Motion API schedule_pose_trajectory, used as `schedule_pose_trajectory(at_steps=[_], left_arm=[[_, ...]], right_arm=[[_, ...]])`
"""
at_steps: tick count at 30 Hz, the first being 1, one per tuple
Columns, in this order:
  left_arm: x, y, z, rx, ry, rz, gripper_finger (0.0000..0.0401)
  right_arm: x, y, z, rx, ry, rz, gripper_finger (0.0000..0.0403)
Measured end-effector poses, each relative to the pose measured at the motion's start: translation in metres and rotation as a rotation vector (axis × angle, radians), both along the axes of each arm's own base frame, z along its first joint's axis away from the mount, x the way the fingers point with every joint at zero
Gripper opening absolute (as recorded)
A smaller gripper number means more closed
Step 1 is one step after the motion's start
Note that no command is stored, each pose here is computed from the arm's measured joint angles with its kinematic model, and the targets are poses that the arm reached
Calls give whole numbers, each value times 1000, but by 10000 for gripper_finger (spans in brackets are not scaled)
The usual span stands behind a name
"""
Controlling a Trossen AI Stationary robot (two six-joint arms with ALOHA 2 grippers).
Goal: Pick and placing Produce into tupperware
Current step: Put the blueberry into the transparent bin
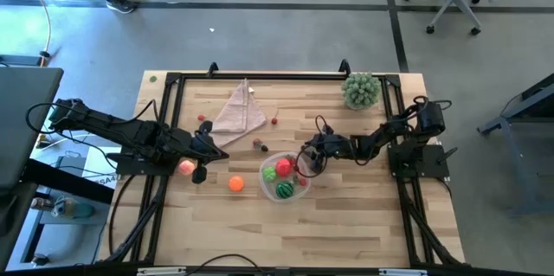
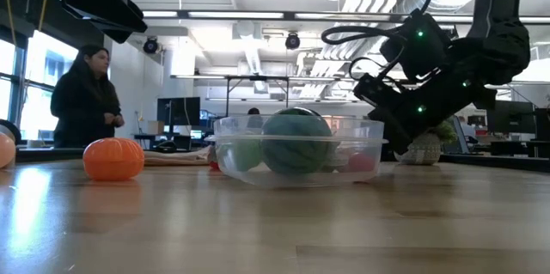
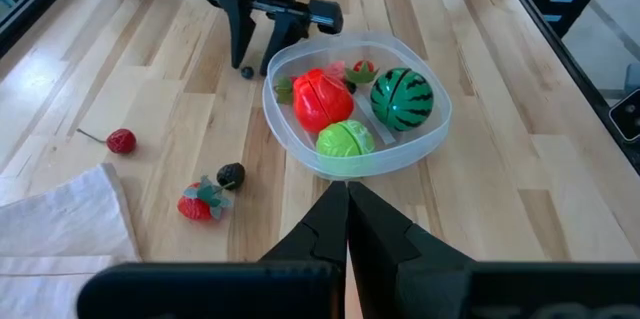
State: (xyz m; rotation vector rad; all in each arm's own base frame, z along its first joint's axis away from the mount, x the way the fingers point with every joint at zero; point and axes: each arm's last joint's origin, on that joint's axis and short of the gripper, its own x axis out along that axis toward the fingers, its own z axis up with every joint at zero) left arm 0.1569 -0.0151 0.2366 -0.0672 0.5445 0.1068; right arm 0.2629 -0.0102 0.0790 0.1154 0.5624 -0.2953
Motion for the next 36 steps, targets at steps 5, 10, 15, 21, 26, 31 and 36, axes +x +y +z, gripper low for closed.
schedule_pose_trajectory(at_steps=[5,10,15,21,26,31,36], left_arm=[[0,0,0,0,0,0,1],[0,0,0,0,0,0,1],[0,0,0,0,1,0,1],[0,0,0,0,1,0,1],[0,0,0,0,0,0,1],[0,0,0,0,0,0,1],[0,0,0,0,0,0,1]], right_arm=[[0,0,0,2,-3,-8,165],[0,0,0,-15,0,-19,165],[2,3,-6,-53,-12,-38,165],[4,5,-13,-55,-46,-38,165],[4,5,-14,-50,-47,-44,165],[4,5,-16,-28,-40,-47,165],[4,9,-16,-11,-36,-61,162]])
